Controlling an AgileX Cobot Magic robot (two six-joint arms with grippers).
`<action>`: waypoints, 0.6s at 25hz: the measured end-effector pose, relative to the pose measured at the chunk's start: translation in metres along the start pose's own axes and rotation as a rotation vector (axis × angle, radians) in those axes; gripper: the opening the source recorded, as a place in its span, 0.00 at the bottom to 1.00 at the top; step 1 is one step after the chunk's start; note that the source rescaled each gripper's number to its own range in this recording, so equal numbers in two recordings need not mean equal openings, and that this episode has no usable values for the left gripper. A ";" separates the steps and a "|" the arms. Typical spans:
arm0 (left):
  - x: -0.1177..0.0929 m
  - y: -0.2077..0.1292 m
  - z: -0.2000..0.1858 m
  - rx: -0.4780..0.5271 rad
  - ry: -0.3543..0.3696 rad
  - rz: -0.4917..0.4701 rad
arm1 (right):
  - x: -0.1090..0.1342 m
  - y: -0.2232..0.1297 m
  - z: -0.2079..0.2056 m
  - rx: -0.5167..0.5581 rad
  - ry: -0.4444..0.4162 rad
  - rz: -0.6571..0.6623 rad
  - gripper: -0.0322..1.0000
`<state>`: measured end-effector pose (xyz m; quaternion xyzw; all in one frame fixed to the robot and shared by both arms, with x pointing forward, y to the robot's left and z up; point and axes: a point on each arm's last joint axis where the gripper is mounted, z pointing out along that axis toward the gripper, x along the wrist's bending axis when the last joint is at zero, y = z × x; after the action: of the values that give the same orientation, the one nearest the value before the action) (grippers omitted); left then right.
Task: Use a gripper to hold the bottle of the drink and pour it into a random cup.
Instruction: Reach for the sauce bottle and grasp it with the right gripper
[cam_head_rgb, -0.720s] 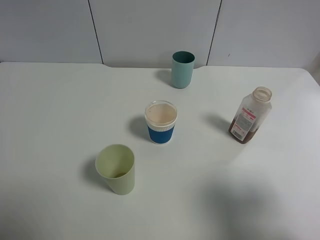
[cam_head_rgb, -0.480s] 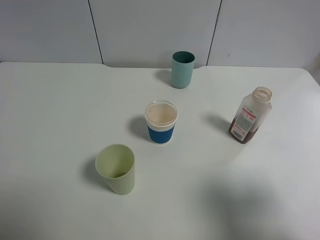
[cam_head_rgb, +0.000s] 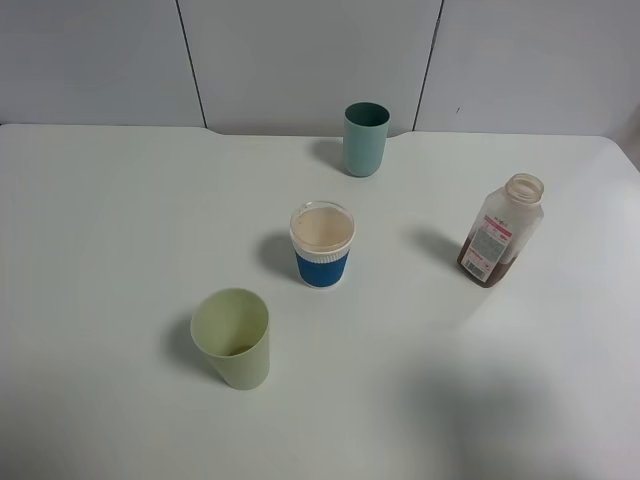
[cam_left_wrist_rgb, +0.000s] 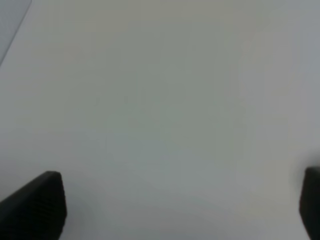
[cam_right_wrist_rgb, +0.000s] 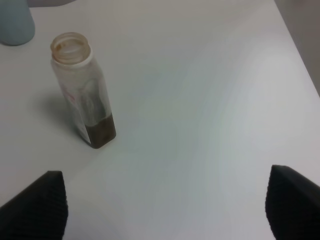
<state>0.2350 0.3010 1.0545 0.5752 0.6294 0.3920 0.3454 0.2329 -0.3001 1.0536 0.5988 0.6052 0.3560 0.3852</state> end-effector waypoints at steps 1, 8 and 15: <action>0.000 0.000 0.000 0.000 0.000 0.000 | 0.000 0.000 0.000 0.000 0.000 0.000 0.68; 0.000 0.000 0.000 0.000 0.000 0.000 | 0.000 0.000 0.000 0.000 0.000 0.000 0.68; 0.000 0.000 0.000 0.000 0.000 0.000 | 0.000 0.000 0.000 0.000 0.000 0.000 0.68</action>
<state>0.2350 0.3010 1.0545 0.5752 0.6294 0.3920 0.3454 0.2329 -0.3001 1.0536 0.5988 0.6052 0.3560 0.3852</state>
